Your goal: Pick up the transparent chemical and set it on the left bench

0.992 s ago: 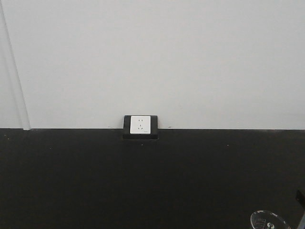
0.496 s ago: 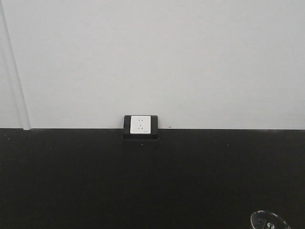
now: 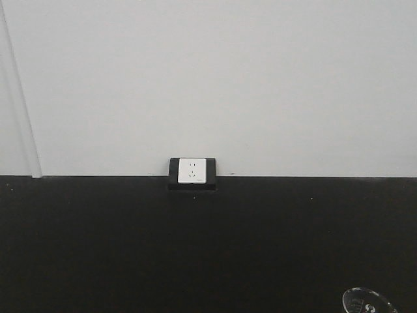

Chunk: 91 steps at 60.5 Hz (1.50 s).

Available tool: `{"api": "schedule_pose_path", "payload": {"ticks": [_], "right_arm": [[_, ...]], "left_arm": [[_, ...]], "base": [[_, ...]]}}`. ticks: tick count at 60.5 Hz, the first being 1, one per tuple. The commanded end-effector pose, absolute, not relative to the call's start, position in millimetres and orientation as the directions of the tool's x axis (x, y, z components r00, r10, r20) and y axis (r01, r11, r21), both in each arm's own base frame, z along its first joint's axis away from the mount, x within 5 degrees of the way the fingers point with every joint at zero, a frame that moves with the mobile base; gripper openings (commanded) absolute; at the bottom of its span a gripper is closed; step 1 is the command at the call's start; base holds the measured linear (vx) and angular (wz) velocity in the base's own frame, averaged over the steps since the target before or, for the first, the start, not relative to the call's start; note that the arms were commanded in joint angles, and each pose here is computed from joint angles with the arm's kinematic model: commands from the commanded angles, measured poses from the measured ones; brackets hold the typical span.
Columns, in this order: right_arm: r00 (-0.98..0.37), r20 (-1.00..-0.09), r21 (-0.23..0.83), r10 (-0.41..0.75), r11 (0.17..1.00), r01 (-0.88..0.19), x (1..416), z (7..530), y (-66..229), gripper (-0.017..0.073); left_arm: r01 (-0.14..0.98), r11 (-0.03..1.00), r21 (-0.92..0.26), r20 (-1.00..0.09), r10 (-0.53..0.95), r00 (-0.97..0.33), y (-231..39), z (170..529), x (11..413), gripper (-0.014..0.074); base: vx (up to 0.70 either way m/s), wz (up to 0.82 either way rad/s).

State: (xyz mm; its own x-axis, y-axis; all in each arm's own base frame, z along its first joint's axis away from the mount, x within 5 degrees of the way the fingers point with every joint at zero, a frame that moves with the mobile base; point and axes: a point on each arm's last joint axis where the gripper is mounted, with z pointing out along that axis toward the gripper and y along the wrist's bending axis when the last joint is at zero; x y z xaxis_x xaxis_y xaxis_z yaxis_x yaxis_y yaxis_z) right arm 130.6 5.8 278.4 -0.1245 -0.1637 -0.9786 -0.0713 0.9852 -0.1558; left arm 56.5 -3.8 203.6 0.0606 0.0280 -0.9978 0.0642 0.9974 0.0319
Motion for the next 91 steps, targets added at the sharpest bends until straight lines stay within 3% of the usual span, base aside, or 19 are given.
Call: {"api": "schedule_pose_path", "payload": {"ticks": [1, 37, 91], "right_arm": [[-0.022, -0.985, -0.169, -0.172, 0.982, -0.083, 131.5, 294.6, 8.3, -0.0004], [-0.023, -0.985, -0.169, -0.171, 0.982, -0.083, 131.7, 294.5, 8.3, -0.0004], [-0.035, -0.984, -0.169, -0.172, 0.982, -0.081, 131.7, 293.4, 7.8, -0.0004]], "left_arm": [[0.063, 0.998, 0.023, -0.99, 0.014, 0.141, -3.6, 206.3, 55.0, -0.0003], [0.063, 0.998, 0.023, -0.99, 0.014, 0.141, -3.6, 206.3, 55.0, -0.0003], [0.063, 0.998, 0.023, -0.99, 0.014, 0.141, -3.6, 206.3, 55.0, -0.0003]], "base": [[0.0, 0.0], [-0.09, -0.03], [-0.31, 0.02]]}}
